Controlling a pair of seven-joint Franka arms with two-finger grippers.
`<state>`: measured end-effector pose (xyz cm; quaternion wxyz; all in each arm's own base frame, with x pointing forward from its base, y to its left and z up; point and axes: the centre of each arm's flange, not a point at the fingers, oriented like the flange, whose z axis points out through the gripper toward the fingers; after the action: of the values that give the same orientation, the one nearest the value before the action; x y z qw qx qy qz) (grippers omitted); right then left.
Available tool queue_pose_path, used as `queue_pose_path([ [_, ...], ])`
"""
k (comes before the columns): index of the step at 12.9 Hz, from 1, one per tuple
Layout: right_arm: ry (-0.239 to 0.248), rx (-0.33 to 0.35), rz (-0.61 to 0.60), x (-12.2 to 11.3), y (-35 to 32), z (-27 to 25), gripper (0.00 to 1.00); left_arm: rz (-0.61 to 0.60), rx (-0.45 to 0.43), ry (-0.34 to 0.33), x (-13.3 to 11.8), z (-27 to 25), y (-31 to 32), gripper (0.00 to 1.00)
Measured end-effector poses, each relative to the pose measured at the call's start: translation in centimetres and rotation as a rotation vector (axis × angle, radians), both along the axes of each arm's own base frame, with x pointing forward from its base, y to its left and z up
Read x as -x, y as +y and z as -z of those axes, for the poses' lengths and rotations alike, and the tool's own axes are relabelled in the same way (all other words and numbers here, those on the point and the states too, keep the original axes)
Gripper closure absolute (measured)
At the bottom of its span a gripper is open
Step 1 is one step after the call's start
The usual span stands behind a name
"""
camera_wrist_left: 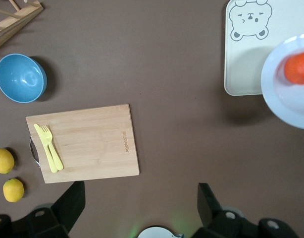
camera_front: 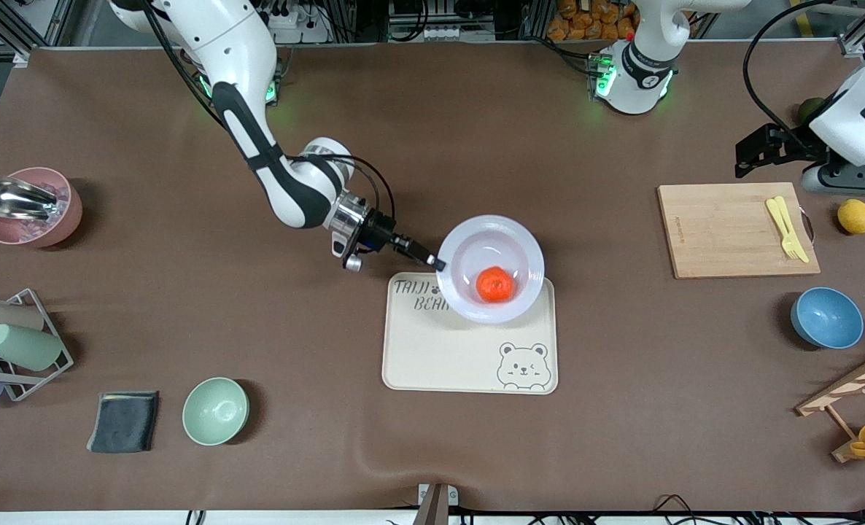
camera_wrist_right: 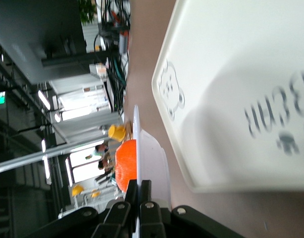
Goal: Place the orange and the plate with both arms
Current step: 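Slide the plate with the right gripper onto the bear tray, then open the right gripper and release the plate rim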
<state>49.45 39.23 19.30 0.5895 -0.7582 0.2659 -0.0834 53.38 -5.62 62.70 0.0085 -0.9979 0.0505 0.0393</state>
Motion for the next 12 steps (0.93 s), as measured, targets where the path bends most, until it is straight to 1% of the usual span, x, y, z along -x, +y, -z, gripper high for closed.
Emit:
queue_pose_path([
  [2, -0.003, 0.002, 0.026, -2.3, 0.3, 1.4, 0.96, -0.001, 0.0, -0.002, 0.0, -0.1, 0.0, 0.0],
  [4, -0.011, 0.013, 0.039, -3.8, 0.2, 3.6, 0.96, 0.0, 0.001, -0.011, -0.1, -0.2, 0.0, 0.0],
  [5, -0.018, 0.024, 0.041, -4.2, 0.0, 4.6, 0.96, 0.0, 0.003, -0.025, -0.3, -0.3, 0.0, 0.0],
  [8, -0.026, 0.045, 0.041, -4.6, -0.3, 6.4, 0.96, 0.0, 0.004, -0.038, -0.5, -0.3, -0.1, 0.0],
  [12, -0.039, 0.055, 0.05, -5.4, -0.9, 6.7, 0.96, 0.002, 0.004, -0.038, -0.5, -0.3, -0.2, 0.0],
])
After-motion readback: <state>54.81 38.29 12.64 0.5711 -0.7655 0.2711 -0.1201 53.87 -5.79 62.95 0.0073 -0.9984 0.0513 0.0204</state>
